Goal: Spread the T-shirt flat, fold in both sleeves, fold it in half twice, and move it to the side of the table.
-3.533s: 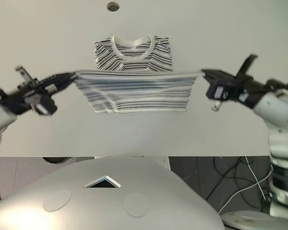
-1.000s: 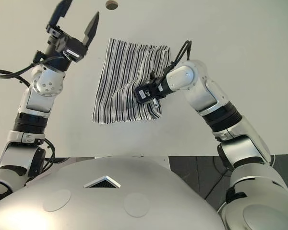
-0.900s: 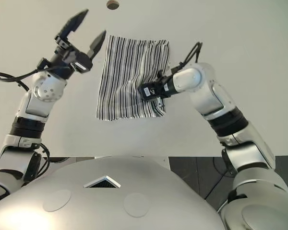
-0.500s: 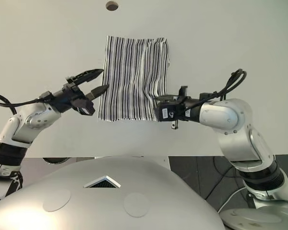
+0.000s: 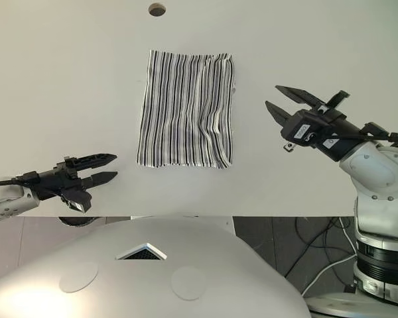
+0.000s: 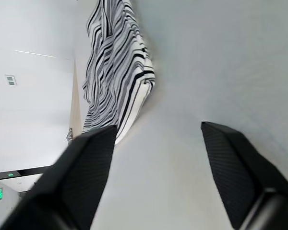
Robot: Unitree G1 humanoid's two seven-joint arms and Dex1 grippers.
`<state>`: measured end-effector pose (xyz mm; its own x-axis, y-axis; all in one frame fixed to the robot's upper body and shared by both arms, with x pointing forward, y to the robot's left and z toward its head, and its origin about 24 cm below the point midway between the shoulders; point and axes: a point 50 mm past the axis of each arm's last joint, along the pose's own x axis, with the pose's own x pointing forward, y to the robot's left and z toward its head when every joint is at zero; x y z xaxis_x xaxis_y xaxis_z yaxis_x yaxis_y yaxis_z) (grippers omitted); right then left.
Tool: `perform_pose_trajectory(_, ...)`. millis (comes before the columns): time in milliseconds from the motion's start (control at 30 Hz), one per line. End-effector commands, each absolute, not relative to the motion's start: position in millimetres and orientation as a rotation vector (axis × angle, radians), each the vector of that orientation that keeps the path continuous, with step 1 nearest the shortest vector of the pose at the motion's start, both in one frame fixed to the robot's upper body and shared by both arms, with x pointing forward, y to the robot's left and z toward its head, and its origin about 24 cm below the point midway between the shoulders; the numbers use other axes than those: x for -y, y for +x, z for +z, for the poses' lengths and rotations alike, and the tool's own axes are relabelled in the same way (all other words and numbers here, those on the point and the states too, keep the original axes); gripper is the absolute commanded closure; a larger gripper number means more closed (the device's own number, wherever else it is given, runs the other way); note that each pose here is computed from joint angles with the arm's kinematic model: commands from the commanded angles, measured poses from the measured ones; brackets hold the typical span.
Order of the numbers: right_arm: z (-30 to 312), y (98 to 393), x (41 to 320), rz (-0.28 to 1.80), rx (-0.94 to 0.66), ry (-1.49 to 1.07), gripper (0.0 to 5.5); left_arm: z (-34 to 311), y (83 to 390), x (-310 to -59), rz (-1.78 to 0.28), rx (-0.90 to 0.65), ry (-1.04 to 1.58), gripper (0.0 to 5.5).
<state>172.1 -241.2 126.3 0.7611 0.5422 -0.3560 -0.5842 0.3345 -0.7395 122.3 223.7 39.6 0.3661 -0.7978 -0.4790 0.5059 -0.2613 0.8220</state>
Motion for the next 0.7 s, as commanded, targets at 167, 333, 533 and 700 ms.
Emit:
perform_pose_trajectory(167,106,155,233,0.904,-0.117,-1.058,3.96,10,132,-191,-1.358,0.362,1.386,1.91)
perform_pose_trajectory(333,98,144,228,1.014,-0.172,-1.073,3.96,1,143,-178,-1.376,0.421,1.410,1.91)
perform_pose_trajectory(533,81,119,231,1.186,-0.299,-1.112,3.96,-13,153,-180,-1.403,0.397,1.452,2.19)
perform_pose_trajectory(700,69,112,220,1.270,-0.292,-1.220,3.55,-14,146,-182,-1.443,0.378,1.399,3.36)
